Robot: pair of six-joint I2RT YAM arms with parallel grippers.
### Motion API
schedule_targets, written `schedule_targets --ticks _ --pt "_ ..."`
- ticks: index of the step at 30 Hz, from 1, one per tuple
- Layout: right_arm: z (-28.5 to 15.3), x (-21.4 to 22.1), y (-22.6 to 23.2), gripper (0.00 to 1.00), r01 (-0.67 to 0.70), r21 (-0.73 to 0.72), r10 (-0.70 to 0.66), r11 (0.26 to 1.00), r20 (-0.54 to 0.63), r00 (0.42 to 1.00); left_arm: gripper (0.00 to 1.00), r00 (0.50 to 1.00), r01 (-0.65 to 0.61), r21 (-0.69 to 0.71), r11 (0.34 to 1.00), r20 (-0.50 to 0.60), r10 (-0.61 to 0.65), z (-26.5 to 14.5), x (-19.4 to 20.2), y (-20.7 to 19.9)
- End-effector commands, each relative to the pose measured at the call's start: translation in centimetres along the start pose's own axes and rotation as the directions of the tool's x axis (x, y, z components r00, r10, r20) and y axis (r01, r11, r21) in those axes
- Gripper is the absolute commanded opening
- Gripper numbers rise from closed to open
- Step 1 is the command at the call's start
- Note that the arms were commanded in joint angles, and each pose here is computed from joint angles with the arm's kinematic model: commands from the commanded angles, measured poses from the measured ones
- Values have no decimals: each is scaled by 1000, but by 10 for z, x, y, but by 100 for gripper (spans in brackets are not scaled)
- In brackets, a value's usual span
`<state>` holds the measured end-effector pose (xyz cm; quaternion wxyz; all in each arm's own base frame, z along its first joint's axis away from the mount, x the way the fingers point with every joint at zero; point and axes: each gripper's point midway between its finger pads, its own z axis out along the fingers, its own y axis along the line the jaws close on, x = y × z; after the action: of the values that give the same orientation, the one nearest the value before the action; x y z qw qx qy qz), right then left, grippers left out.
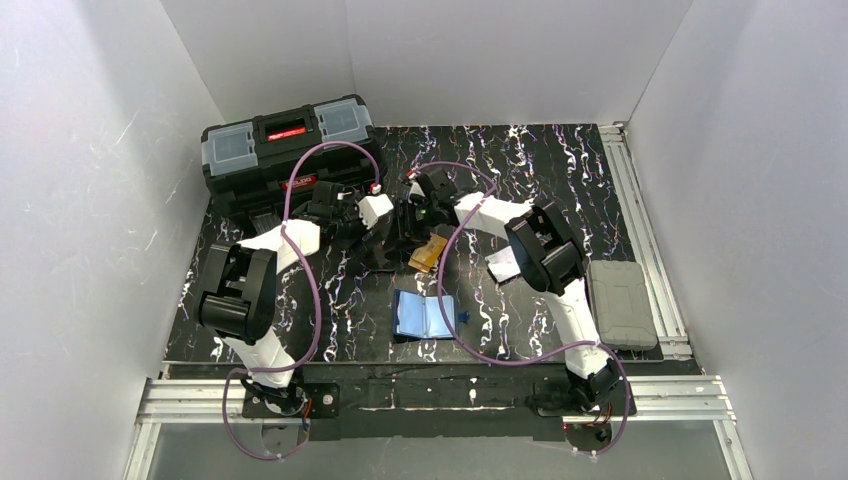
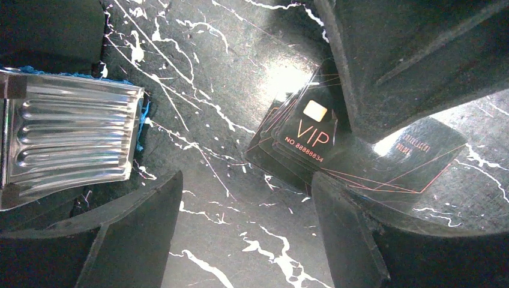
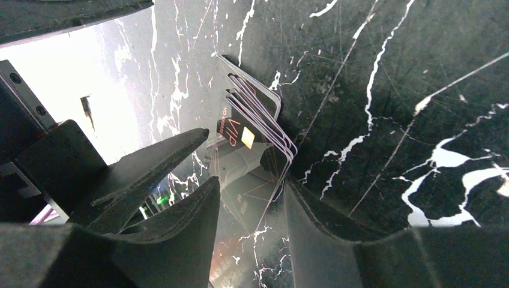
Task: Put the credit cards into the card holder
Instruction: Pick up the credit card from the center of the board.
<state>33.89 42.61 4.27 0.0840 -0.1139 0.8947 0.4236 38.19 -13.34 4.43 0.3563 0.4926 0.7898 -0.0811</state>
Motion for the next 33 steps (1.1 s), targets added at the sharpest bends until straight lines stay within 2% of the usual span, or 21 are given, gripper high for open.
schedule_targets --ticks 1,25,30,33 --pt "-10 2 8 51 -24 -17 24 1000 3 1000 77 1000 -7 23 1000 25 6 1 -7 -3" --pt "-2 0 12 45 -95 -85 94 992 -15 995 78 998 -45 69 997 50 42 17 -16 -14" --pt "-1 -4 19 39 -103 -120 102 987 -14 995 77 999 13 88 996 41 -17 5 -29 -13" --pt "0 -4 15 36 -119 -118 117 986 -16 993 78 1000 -10 115 993 22 7 9 -14 -24"
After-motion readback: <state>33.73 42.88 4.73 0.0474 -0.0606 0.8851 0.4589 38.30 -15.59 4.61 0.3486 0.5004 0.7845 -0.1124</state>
